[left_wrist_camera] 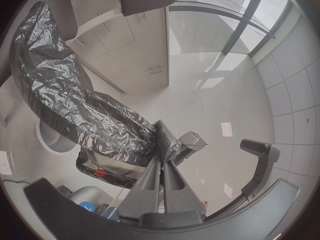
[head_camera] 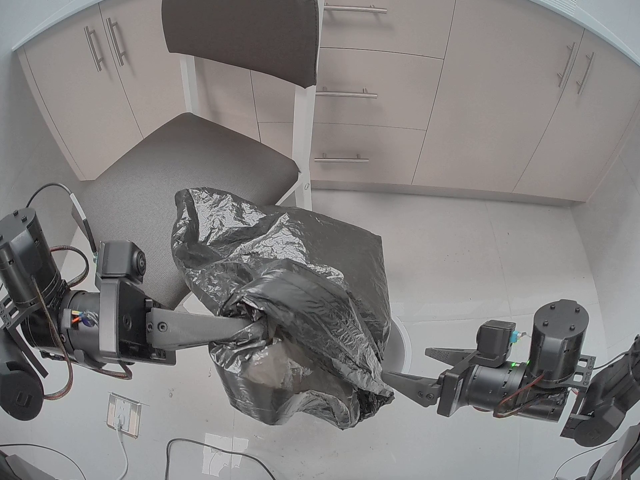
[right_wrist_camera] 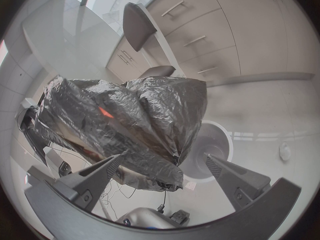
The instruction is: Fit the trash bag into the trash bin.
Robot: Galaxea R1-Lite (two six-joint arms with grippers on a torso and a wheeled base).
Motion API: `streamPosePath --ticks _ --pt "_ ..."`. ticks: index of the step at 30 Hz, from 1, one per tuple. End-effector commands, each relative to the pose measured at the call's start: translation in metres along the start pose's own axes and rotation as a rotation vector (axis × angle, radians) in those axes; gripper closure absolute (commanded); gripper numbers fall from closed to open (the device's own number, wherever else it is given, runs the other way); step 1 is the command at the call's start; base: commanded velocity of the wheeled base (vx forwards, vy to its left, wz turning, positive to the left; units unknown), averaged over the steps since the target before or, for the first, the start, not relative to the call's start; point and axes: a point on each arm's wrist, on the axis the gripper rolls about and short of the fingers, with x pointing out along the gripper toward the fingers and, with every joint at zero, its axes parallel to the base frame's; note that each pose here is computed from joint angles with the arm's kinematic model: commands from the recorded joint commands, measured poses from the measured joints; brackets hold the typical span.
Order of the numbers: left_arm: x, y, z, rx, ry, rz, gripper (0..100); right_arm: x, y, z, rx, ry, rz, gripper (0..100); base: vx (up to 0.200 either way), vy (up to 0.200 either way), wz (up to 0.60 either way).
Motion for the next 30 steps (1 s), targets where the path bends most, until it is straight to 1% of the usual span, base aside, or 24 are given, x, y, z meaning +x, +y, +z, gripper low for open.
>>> streamPosePath --ticks 1,2,3,5,7,8,11,12,14,16,18,19,20,22,26,30 --pt "0.005 0.006 0.008 -0.036 -0.015 0.014 100 0.020 0.000 -0.040 -0.067 0.087 -0.032 0 0.000 0.000 0.00" --pt "0.005 0.007 0.008 -0.037 -0.013 0.014 100 0.020 0.000 -0.040 -0.071 0.085 -0.031 0 0.000 0.000 0.00" --pt "0.006 0.008 0.009 -0.039 -0.015 0.016 100 0.022 -0.002 -0.044 -0.097 0.093 -0.041 0 0.000 0.000 0.00" --pt "0.006 0.009 0.010 -0.041 -0.016 0.018 100 0.023 -0.001 -0.048 -0.122 0.113 -0.040 0 0.000 0.000 0.00" --pt "0.006 0.009 0.010 -0.041 -0.016 0.018 100 0.023 -0.001 -0.048 -0.122 0.115 -0.039 0 0.000 0.000 0.00" --pt "0.005 0.009 0.010 -0.041 -0.018 0.020 100 0.027 -0.002 -0.056 -0.128 0.147 -0.042 0 0.000 0.000 0.00" --pt "0.005 0.009 0.010 -0.040 -0.020 0.020 100 0.029 -0.003 -0.059 -0.130 0.158 -0.047 0 0.000 0.000 0.00" --pt "0.005 0.008 0.010 -0.040 -0.020 0.019 100 0.032 -0.004 -0.062 -0.131 0.165 -0.063 0 0.000 0.000 0.00" --pt "0.005 0.008 0.009 -0.040 -0.019 0.019 100 0.034 -0.005 -0.062 -0.131 0.160 -0.076 0 0.000 0.000 0.00" --pt "0.005 0.006 0.008 -0.038 -0.016 0.014 100 0.041 -0.009 -0.060 -0.117 0.101 -0.129 0 0.000 0.000 0.00" --pt "0.005 0.005 0.007 -0.039 -0.012 0.012 100 0.048 -0.011 -0.058 -0.089 0.019 -0.158 0 0.000 0.000 0.00" --pt "0.005 0.005 0.007 -0.038 -0.013 0.011 100 0.049 -0.011 -0.058 -0.085 0.015 -0.162 0 0.000 0.000 0.00" --pt "0.007 0.004 0.006 -0.041 -0.005 0.006 100 0.054 -0.014 -0.063 -0.059 -0.017 -0.185 0 0.000 0.000 0.00" --pt "0.008 0.004 0.005 -0.049 0.002 0.002 100 0.058 -0.018 -0.070 -0.052 0.010 -0.204 0 0.000 0.000 0.00" --pt "0.008 0.001 0.005 -0.061 0.001 -0.004 100 0.063 -0.017 -0.080 -0.058 0.046 -0.202 0 0.000 0.000 0.00" --pt "0.007 0.000 0.005 -0.059 -0.001 -0.004 100 0.066 -0.017 -0.083 -0.059 0.052 -0.203 0 0.000 0.000 0.00"
